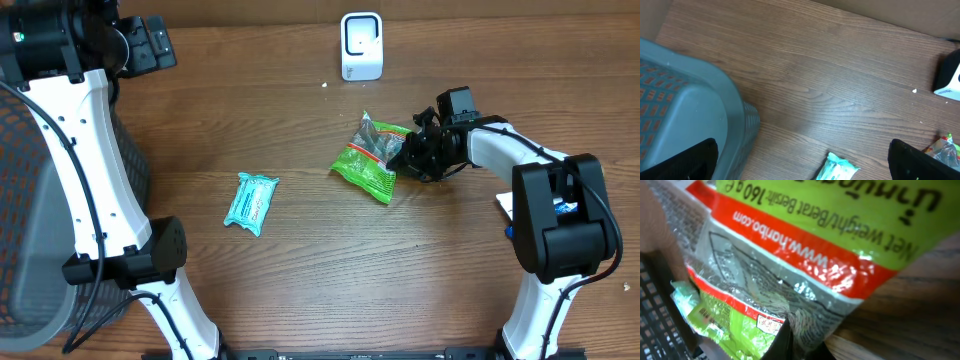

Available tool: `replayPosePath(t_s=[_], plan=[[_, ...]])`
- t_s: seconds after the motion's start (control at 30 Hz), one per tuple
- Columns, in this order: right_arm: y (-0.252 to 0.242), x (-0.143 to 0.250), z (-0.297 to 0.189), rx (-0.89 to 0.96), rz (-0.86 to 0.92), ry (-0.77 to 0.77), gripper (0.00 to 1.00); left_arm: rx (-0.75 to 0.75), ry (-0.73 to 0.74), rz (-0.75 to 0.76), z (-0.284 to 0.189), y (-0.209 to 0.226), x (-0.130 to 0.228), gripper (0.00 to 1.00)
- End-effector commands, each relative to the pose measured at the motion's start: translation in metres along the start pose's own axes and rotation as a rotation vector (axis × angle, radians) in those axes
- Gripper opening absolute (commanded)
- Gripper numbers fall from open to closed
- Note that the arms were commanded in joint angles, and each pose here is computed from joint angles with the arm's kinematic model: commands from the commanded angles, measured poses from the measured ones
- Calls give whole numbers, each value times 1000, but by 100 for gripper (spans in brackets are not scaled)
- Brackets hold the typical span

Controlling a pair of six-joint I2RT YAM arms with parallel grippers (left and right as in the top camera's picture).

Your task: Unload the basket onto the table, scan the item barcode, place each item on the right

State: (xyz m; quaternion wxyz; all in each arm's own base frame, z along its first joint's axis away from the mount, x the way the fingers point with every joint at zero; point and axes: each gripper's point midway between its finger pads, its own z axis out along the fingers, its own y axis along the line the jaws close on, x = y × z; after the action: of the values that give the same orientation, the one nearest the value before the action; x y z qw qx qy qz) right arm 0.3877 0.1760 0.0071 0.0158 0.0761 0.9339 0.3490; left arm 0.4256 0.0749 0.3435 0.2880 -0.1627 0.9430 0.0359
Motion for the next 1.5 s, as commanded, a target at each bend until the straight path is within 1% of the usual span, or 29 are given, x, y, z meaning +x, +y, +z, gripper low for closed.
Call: replayPosePath(t_s=[0.0,0.07,0.1,0.13,0.17,0.27,0.33,0.37,0.43,0.57,0.73,0.77,0.83,0.9,0.93,1.03,1.07,1.1,1.2,1.33,1.4,1.47], plan=[[7,-7,-4,-16,-97,8,4,1,10,17,5,0,0,99],[4,-11,-9,25,-102,3,5,1,10,17,5,0,0,100],[2,-14,-11,48,-99,-5,25,1,10,17,5,0,0,100],[0,-16,-12,60,-93,-12,47,1,10,17,5,0,0,100],[0,-17,-12,65,-88,-19,61,1,10,17,5,0,0,99],[-7,-30,-13,115,-43,-78,74,1,10,17,5,0,0,99],[-8,-40,-14,126,-61,-119,76,1,10,17,5,0,0,100],[-8,-51,-16,142,-84,-164,80,1,10,17,5,0,0,100],[-7,-60,-16,148,-108,-204,80,1,10,17,5,0,0,100],[0,-64,-7,128,-138,-231,80,1,10,17,5,0,0,100],[5,-48,18,123,-103,-174,79,1,10,17,5,0,0,99],[6,-42,27,129,-82,-157,76,1,10,17,5,0,0,100],[5,-37,35,147,-32,-151,65,1,10,17,5,0,0,100],[-1,-37,39,183,33,-167,50,1,10,17,5,0,0,99],[-6,-38,42,204,63,-176,38,1,10,17,5,0,0,100],[-13,-38,46,223,124,-187,12,1,10,17,5,0,0,100],[-12,-38,48,213,122,-181,6,1,10,17,5,0,0,100],[-12,-37,49,209,123,-177,4,1,10,17,5,0,0,100],[-2,-36,48,160,72,-148,4,1,10,17,5,0,0,100],[34,-35,35,-30,-92,-80,4,1,10,17,5,0,0,99],[58,-34,18,-148,-176,-59,4,1,10,17,5,0,0,99],[75,-33,0,-224,-219,-52,4,1,10,17,5,0,0,99]])
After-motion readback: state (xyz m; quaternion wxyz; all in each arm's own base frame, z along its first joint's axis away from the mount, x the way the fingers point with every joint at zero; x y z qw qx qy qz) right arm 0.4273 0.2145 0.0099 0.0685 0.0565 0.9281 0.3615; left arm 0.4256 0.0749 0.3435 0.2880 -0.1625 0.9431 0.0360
